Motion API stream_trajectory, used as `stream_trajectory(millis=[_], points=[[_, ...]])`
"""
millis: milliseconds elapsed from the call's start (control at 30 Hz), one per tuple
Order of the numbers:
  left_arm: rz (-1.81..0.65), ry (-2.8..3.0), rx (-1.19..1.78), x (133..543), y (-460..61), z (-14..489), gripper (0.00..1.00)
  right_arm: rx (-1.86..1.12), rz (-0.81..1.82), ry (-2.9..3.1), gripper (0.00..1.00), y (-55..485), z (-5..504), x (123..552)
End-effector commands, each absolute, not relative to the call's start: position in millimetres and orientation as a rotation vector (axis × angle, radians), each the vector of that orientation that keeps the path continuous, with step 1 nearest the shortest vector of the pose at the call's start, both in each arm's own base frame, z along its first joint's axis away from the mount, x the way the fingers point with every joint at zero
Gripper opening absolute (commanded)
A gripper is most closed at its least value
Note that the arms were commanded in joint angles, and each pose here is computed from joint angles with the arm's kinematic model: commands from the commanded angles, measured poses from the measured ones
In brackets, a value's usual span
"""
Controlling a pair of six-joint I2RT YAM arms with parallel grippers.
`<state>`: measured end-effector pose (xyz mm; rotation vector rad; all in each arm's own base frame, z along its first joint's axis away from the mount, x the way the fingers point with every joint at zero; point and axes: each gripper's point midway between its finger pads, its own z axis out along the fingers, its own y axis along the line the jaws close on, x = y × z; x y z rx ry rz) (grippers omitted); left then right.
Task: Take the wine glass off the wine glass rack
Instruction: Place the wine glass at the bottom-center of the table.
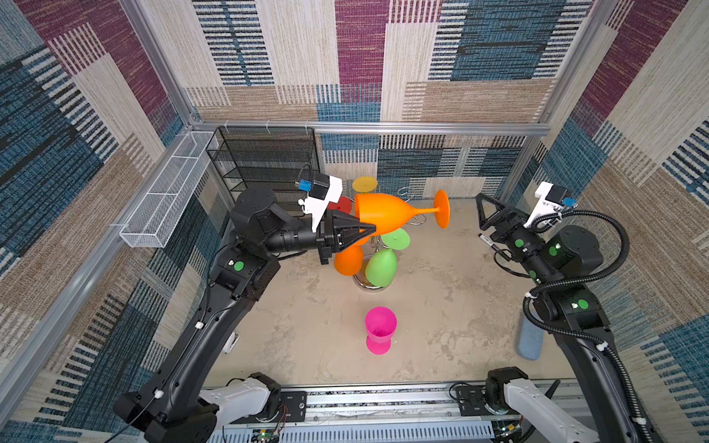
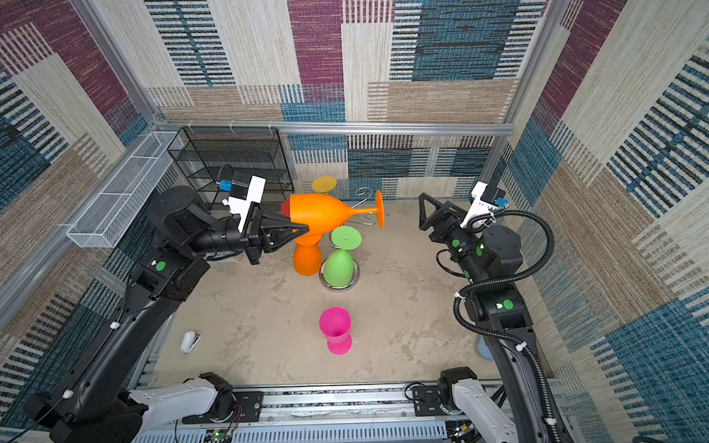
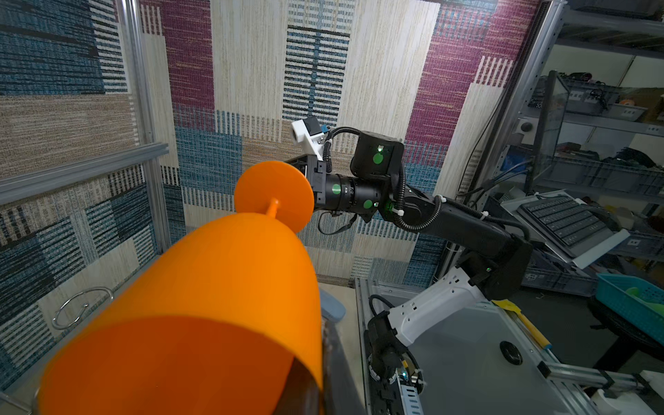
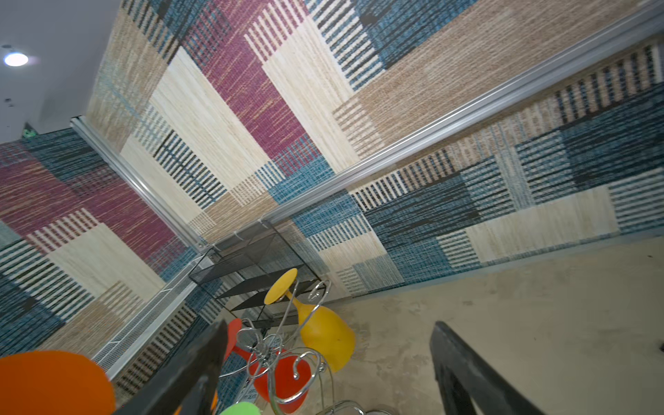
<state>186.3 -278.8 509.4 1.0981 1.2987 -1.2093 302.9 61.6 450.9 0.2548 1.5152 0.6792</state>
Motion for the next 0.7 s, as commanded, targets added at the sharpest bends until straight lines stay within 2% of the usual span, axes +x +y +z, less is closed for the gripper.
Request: stream_trajectory(millis=[0, 500, 667], points=[[-0.991, 1.472, 1.233, 178, -285, 463, 0.00, 0.351, 0.528, 1.524, 0.91, 36, 437, 306], [-0.686, 1.666, 1.502, 143, -316, 399, 0.00, 0.404, 0.431, 1.521, 0.92, 18, 417, 302], [-0.554, 1.710, 1.539, 134, -308, 387, 0.00, 0.400, 0.407, 1.532, 0.92, 16, 412, 301]])
